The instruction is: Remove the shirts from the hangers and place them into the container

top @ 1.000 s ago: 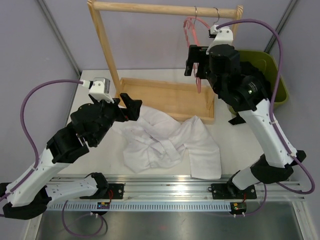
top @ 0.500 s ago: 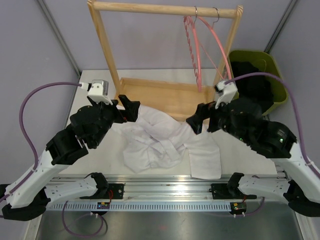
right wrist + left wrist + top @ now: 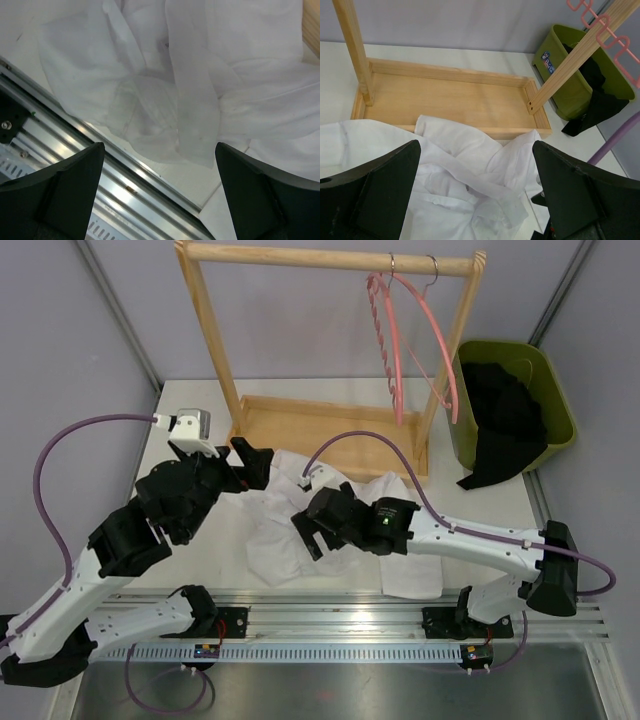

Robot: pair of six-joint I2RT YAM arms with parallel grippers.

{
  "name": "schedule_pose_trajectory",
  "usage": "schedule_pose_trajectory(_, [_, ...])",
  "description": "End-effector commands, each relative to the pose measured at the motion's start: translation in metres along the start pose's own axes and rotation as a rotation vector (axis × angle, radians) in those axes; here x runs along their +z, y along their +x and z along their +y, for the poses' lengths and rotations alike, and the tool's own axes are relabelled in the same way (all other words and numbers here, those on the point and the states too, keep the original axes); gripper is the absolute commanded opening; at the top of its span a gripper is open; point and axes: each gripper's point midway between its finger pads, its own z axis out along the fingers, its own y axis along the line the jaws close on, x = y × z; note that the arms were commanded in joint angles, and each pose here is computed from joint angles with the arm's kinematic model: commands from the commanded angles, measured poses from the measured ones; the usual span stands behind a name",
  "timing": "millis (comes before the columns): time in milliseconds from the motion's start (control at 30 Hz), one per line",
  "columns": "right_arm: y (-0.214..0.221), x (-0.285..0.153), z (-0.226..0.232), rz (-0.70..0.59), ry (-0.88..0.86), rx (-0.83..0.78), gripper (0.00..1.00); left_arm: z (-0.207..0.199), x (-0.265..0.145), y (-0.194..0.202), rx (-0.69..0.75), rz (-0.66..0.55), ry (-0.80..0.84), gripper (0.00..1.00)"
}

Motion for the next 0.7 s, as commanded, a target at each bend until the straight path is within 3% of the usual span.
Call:
schedule_pose_trajectory(0, [-0.054, 0.014, -0.006, -0.168, 0.021, 0.086, 0.99, 0.001, -0.003, -0.009, -0.042, -0.042, -0.005, 0.99])
schedule_pose_trajectory(367, [-0.047, 0.123, -0.020, -0.055, -0.034, 0.123, 0.99, 0.005, -0.009, -0.010, -0.058, -0.051, 0.002, 0.99])
schedule_pose_trajectory(667, [-0.039, 0.151, 0.000, 0.009, -0.120, 0.116, 0.99, 0.009, -0.010, -0.009, -0.054, -0.055, -0.010, 0.99])
